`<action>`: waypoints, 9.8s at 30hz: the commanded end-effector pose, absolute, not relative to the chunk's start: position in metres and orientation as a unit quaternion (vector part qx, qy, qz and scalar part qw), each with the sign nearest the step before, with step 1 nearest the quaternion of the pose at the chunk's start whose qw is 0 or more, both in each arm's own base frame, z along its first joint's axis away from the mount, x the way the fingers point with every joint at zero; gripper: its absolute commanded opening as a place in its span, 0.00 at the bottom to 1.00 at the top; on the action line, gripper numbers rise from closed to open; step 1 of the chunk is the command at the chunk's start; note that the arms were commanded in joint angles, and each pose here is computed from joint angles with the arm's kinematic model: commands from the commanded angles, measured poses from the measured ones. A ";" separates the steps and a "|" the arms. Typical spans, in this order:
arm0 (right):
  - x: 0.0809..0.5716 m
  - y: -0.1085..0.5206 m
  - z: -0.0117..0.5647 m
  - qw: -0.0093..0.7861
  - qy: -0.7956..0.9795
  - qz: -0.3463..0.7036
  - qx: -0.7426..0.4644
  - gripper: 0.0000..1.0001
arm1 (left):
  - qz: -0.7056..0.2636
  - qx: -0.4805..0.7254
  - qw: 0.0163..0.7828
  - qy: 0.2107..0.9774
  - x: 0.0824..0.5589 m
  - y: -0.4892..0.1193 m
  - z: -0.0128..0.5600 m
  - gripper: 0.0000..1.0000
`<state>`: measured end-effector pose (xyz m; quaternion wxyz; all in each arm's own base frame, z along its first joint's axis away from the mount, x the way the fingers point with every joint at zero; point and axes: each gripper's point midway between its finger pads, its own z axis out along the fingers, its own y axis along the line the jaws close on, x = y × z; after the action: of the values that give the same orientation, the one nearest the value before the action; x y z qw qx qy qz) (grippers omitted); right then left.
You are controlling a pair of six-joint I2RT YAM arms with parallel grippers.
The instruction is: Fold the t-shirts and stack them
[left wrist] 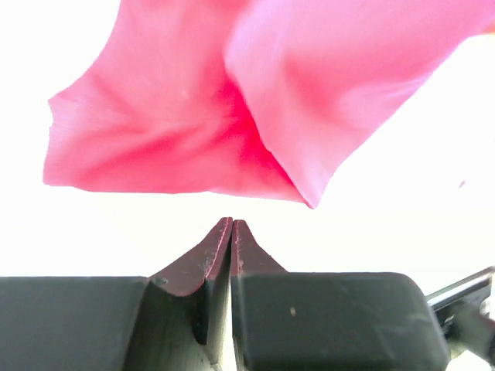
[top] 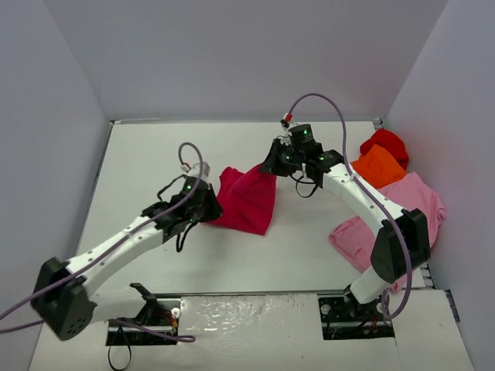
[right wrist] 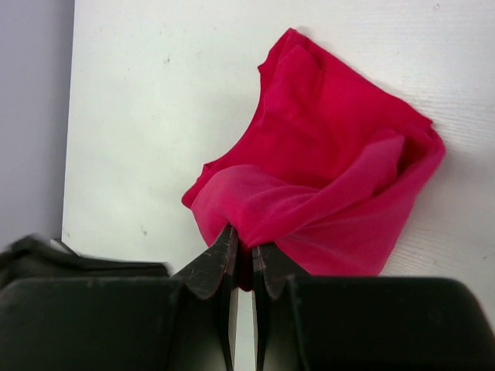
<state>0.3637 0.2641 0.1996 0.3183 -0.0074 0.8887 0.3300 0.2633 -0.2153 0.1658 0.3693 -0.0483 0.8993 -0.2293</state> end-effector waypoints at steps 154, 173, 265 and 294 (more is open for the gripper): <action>0.348 0.402 0.092 0.301 0.906 0.264 -0.136 0.00 | -0.087 -0.108 0.349 0.927 0.280 -0.152 0.127 0.00; 0.236 0.279 -0.038 0.166 0.973 0.130 -0.090 0.00 | -0.088 -0.092 0.320 0.939 0.282 -0.157 0.113 0.00; 0.306 0.219 0.172 0.457 0.889 -0.002 0.033 0.53 | -0.159 -0.145 0.352 0.911 0.224 -0.125 0.155 0.00; 0.192 0.249 -0.061 0.162 0.982 0.093 -0.034 0.00 | -0.441 0.009 0.315 0.840 0.298 -0.346 0.228 0.00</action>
<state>0.2393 0.2635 0.0056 0.2602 -0.0411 0.9595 0.1002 0.2810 -0.2953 0.1732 0.2844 -0.0272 0.8917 -0.3511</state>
